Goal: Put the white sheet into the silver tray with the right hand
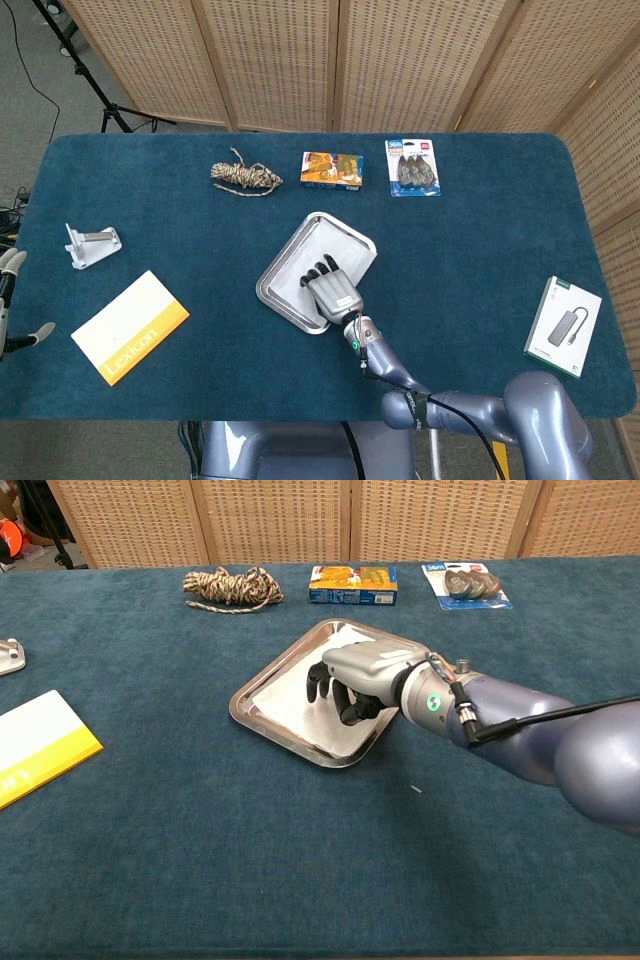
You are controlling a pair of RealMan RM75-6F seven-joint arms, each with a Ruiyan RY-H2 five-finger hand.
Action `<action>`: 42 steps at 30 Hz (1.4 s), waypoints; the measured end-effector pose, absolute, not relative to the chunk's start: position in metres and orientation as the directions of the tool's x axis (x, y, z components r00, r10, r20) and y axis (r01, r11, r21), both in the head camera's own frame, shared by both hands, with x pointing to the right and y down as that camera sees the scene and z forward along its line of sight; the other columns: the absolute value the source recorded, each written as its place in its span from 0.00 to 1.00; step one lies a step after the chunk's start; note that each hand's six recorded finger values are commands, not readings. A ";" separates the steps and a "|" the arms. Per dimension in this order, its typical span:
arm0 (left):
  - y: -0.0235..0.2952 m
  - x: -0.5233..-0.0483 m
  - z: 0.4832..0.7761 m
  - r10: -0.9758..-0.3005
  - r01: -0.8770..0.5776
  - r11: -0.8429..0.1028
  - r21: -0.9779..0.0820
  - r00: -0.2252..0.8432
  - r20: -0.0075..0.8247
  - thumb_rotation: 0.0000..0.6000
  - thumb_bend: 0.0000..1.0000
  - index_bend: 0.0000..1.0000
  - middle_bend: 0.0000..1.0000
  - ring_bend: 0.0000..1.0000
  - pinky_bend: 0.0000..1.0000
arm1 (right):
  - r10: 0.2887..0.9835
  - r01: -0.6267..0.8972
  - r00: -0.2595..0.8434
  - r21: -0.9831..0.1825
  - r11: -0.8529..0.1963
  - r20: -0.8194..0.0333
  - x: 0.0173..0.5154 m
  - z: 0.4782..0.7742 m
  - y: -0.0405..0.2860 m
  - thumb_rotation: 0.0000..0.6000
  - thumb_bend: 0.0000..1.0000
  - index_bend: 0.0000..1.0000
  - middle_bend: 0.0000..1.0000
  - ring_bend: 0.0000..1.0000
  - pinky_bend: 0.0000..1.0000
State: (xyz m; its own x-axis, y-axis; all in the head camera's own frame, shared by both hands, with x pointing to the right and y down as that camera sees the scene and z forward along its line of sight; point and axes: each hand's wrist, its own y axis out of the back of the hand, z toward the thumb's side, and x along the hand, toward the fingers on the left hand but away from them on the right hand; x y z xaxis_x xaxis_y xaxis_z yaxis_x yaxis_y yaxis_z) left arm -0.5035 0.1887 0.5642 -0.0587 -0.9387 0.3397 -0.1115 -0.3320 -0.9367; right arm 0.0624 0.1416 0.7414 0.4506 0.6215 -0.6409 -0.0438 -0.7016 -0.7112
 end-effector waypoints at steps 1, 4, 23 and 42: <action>0.189 -0.503 0.564 -0.939 -0.112 -0.332 -0.937 -0.059 0.340 1.00 0.00 0.00 0.00 0.00 0.00 | 0.621 -0.046 0.451 -0.711 -0.701 -0.641 0.062 0.741 0.142 1.00 1.00 0.29 0.27 0.15 0.00; 0.189 -0.503 0.564 -0.939 -0.111 -0.330 -0.937 -0.059 0.338 1.00 0.00 0.00 0.00 0.00 0.00 | 0.620 -0.048 0.451 -0.711 -0.702 -0.643 0.061 0.742 0.142 1.00 1.00 0.29 0.27 0.15 0.00; 0.189 -0.504 0.563 -0.940 -0.113 -0.328 -0.938 -0.058 0.335 1.00 0.00 0.00 0.00 0.00 0.00 | 0.619 -0.038 0.457 -0.709 -0.704 -0.639 0.058 0.740 0.141 1.00 0.56 0.18 0.18 0.07 0.00; 0.189 -0.503 0.562 -0.941 -0.112 -0.326 -0.939 -0.059 0.334 1.00 0.00 0.00 0.00 0.00 0.00 | 0.633 0.057 0.558 -0.736 -0.675 -0.537 0.049 0.711 0.127 1.00 0.00 0.02 0.00 0.00 0.00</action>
